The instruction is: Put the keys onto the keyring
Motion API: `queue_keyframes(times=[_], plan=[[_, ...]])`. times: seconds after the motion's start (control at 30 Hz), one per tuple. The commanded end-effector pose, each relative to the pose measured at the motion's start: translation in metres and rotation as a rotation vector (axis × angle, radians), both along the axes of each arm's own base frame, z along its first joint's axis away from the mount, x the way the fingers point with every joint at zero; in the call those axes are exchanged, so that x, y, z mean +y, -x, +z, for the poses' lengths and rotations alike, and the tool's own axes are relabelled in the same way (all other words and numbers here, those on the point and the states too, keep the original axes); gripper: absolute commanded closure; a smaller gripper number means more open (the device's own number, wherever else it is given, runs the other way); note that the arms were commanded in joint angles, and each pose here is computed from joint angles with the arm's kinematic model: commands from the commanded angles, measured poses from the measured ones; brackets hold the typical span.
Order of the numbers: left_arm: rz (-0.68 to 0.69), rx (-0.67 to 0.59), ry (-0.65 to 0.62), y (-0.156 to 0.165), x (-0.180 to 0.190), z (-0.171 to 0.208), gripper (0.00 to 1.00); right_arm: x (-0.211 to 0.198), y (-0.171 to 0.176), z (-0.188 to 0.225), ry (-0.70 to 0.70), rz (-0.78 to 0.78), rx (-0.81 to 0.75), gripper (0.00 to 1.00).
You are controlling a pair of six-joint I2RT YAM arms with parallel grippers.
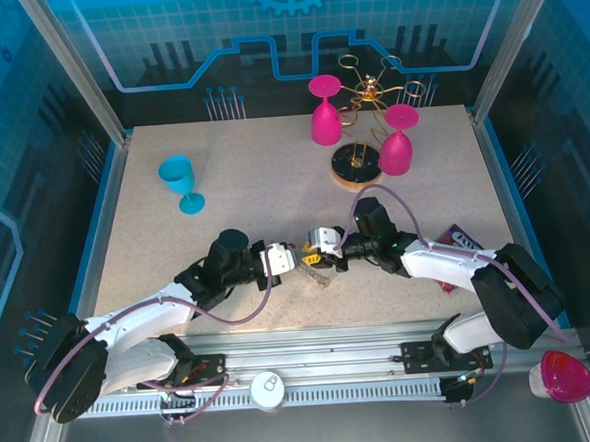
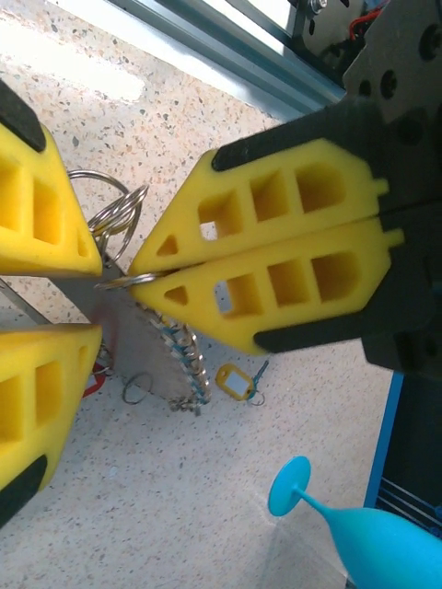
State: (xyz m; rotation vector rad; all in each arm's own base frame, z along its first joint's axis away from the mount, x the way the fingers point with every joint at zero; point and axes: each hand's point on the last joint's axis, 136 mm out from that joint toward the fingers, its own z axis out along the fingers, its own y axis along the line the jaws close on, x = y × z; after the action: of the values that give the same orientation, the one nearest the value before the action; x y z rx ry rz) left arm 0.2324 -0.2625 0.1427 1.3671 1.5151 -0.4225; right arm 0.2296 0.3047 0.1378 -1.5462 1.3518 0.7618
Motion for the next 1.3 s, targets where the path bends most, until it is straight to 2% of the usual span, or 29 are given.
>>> queue_keyframes(times=[0.0,0.27,0.43,0.5,0.63,0.8,1.27], plan=[[-0.058,-0.049,0.044,0.002,-0.007,0.013,1.00,0.008,0.002,0.002,0.010,0.031,-0.026,0.80],[-0.063,-0.046,0.074,0.002,-0.009,0.017,1.00,0.017,0.007,0.003,-0.008,0.062,-0.027,0.87],[-0.064,-0.034,0.081,0.003,-0.008,0.016,1.00,0.018,0.007,0.006,-0.033,0.056,-0.029,1.00],[-0.045,-0.033,0.081,0.001,-0.007,0.016,1.00,0.018,0.007,0.006,-0.036,0.054,-0.031,1.00],[0.008,-0.026,0.086,-0.001,0.000,0.014,0.80,0.016,0.009,0.003,-0.033,0.055,-0.035,1.00],[0.053,0.003,0.086,0.003,0.011,0.011,0.70,0.016,0.010,0.003,-0.039,0.056,-0.036,1.00],[0.052,0.066,0.077,0.013,0.015,0.000,0.79,0.019,0.010,0.009,-0.079,0.059,-0.026,1.00]])
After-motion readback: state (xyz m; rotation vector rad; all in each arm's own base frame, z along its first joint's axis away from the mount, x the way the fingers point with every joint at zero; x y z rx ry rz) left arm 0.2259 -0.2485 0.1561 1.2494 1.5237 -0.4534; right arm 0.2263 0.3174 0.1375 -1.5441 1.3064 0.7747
